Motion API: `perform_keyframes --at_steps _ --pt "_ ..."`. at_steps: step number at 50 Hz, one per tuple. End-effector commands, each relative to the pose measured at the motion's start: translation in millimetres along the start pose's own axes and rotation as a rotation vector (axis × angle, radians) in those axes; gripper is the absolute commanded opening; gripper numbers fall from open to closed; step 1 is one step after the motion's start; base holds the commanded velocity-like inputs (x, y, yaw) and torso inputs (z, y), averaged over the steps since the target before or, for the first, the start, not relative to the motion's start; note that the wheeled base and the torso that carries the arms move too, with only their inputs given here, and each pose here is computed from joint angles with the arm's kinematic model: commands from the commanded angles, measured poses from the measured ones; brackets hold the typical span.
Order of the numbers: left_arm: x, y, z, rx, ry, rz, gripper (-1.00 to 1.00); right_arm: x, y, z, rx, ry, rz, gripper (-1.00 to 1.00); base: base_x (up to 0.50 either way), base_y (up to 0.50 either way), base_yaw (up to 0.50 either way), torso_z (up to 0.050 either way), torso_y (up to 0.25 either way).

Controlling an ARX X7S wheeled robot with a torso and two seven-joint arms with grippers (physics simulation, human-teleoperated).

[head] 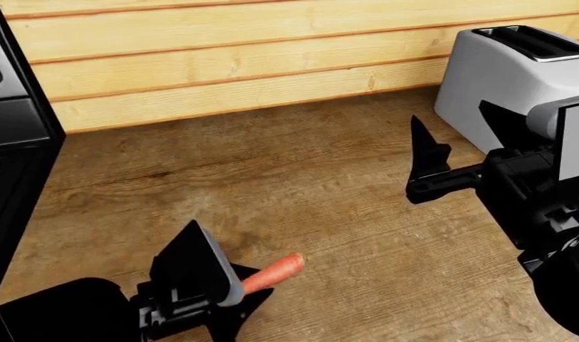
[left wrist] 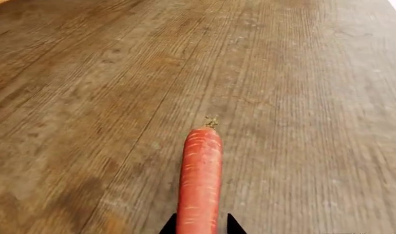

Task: Pick the tomato, carrot from the counter and place them in the cabinet. Then close the cabinet.

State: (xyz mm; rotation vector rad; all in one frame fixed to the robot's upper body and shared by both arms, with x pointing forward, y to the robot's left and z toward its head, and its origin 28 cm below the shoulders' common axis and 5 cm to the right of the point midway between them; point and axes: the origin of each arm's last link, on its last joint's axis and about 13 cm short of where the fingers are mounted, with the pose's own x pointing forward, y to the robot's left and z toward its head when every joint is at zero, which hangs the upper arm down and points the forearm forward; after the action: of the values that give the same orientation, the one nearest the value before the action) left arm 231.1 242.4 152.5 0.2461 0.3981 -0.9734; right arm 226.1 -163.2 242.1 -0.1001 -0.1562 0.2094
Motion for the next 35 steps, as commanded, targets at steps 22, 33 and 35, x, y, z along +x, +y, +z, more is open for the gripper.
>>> perform_keyframes --at_steps 22,33,35 --pt "-28 3.3 29 0.041 -0.107 0.193 -1.00 -3 -2.0 4 -0.004 -0.006 -0.013 1.00 0.00 0.00 0.00 0.000 0.000" --pt "-60 -10.5 70 0.112 -0.305 0.213 -1.00 -5 -2.2 7 -0.007 -0.009 -0.016 1.00 0.00 0.00 0.00 0.000 0.000" --pt "-67 -16.4 78 0.140 -0.355 0.218 -1.00 -5 -2.1 7 -0.007 -0.010 -0.015 1.00 0.00 0.00 0.00 0.000 0.000"
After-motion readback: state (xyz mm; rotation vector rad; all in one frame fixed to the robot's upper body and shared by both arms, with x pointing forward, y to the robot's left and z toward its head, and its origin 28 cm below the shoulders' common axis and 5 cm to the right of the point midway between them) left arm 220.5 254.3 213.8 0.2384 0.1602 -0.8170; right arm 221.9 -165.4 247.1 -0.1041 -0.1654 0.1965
